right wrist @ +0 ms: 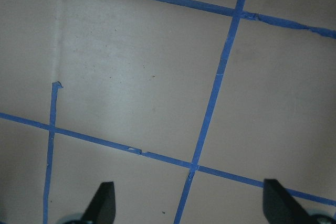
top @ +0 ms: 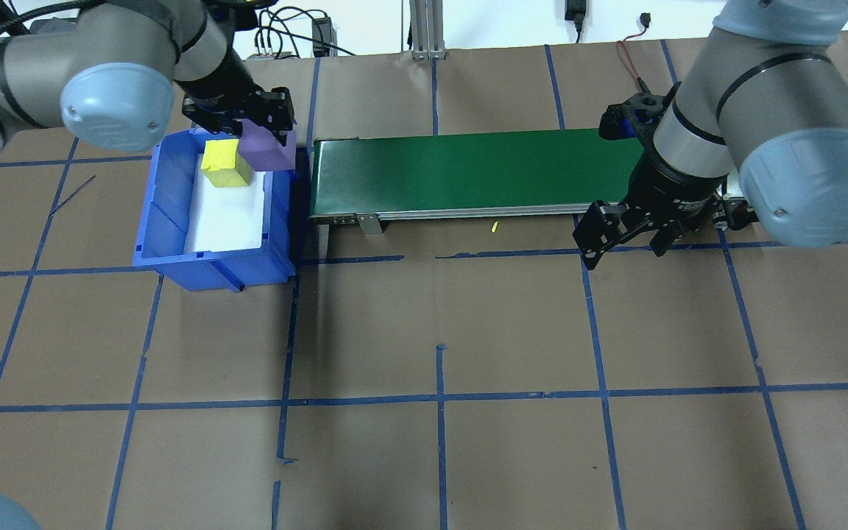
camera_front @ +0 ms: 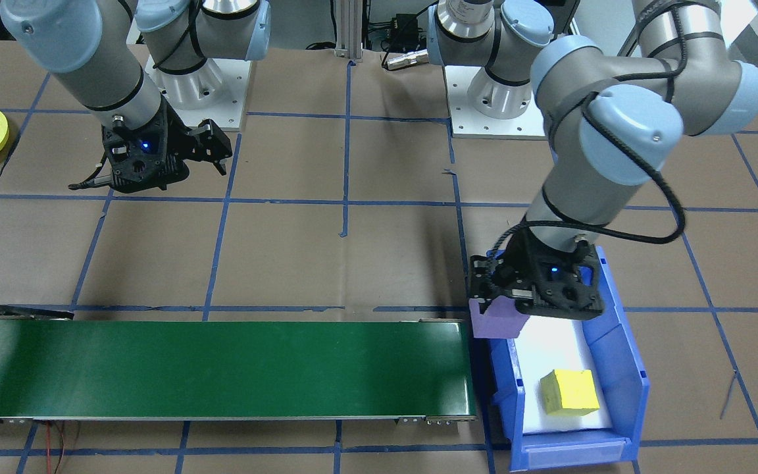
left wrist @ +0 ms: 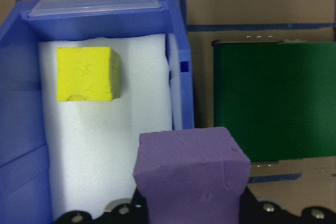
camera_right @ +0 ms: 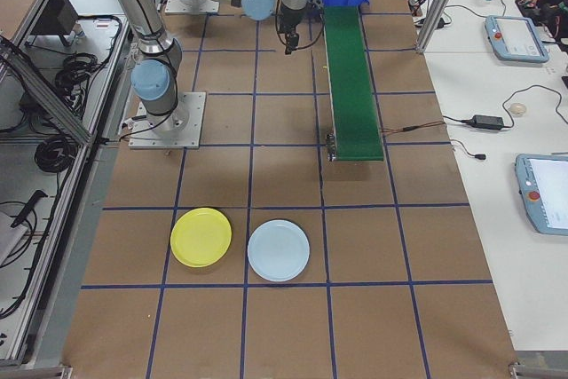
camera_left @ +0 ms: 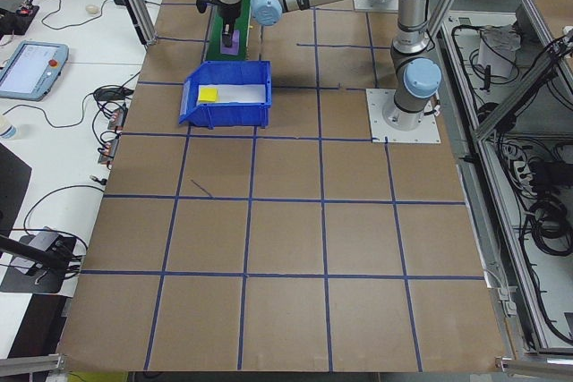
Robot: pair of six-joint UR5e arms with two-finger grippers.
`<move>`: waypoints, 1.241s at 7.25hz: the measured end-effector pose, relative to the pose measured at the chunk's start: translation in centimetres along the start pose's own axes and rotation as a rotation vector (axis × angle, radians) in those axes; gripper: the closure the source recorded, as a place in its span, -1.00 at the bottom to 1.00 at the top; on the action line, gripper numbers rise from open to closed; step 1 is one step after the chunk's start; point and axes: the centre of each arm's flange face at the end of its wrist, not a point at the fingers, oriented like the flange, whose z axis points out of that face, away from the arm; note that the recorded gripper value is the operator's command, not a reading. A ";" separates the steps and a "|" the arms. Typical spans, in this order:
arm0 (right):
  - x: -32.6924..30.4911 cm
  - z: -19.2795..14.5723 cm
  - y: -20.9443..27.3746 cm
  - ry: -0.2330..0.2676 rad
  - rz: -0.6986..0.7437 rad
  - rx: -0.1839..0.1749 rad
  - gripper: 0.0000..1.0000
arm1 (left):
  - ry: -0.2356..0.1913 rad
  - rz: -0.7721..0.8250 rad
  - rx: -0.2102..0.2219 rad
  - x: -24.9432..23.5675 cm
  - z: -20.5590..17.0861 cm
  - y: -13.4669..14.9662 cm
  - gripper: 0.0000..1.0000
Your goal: Move block left to right into plate
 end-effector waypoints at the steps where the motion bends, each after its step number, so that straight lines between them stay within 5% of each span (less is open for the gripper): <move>1: 0.0 0.0 0.0 0.000 0.000 0.000 -1.00 | 0.004 0.028 0.002 2.9 2.2 -0.2 0.50; 3: -0.1 0.0 0.0 -0.001 0.000 0.000 -1.00 | -0.002 0.058 0.010 5.2 6.9 -1.1 0.32; 5: -0.1 0.1 0.0 0.000 0.001 -0.001 -1.00 | -0.025 0.060 -0.003 5.2 9.3 -1.1 -0.62; 9: -0.1 0.0 0.0 -0.001 0.001 0.000 -1.00 | -0.031 0.052 0.027 5.2 8.9 -1.6 -0.90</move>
